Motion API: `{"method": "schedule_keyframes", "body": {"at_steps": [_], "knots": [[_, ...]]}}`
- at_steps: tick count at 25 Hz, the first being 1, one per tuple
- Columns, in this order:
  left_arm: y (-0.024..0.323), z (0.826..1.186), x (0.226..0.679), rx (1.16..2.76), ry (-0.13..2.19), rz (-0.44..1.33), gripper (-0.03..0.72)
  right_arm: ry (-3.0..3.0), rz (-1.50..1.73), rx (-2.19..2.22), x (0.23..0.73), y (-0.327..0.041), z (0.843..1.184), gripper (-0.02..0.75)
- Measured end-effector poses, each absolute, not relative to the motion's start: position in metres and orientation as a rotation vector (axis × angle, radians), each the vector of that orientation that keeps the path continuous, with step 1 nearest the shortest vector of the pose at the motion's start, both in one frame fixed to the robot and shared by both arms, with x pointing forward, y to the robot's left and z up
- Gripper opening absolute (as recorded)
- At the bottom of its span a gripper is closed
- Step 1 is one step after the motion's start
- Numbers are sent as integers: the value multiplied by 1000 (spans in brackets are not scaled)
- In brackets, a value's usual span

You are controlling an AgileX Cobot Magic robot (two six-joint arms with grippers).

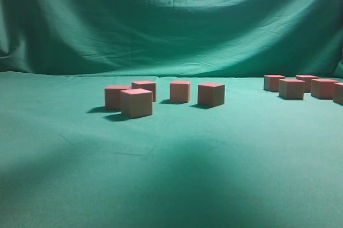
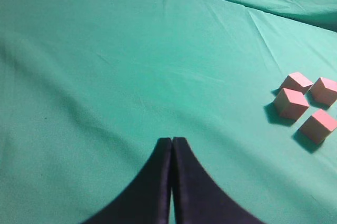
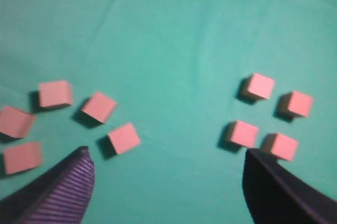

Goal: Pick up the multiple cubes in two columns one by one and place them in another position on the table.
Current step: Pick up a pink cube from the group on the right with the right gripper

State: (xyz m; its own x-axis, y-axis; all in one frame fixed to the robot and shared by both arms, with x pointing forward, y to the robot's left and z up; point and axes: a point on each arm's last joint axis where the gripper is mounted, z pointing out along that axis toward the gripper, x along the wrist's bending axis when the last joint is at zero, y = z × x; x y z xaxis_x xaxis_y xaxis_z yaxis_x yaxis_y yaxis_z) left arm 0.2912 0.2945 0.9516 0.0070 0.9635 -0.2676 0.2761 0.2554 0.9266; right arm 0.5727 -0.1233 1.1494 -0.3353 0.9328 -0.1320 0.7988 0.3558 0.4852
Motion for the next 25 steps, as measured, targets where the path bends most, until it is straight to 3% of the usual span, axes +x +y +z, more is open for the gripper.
{"method": "schedule_keyframes", "body": {"at_steps": [7,11,18,25], "knots": [[295,952,291,1219,1488,832,0,2139,116,1874,584,-212,1077,569],[295,952,291,1219,1488,832,0,2068,74,2015,584,-247,1038,569],[295,952,291,1219,1488,832,0,1987,135,2151,600,-276,987,569],[295,952,291,1219,1488,832,0,2046,137,2112,618,-275,944,569]]}}
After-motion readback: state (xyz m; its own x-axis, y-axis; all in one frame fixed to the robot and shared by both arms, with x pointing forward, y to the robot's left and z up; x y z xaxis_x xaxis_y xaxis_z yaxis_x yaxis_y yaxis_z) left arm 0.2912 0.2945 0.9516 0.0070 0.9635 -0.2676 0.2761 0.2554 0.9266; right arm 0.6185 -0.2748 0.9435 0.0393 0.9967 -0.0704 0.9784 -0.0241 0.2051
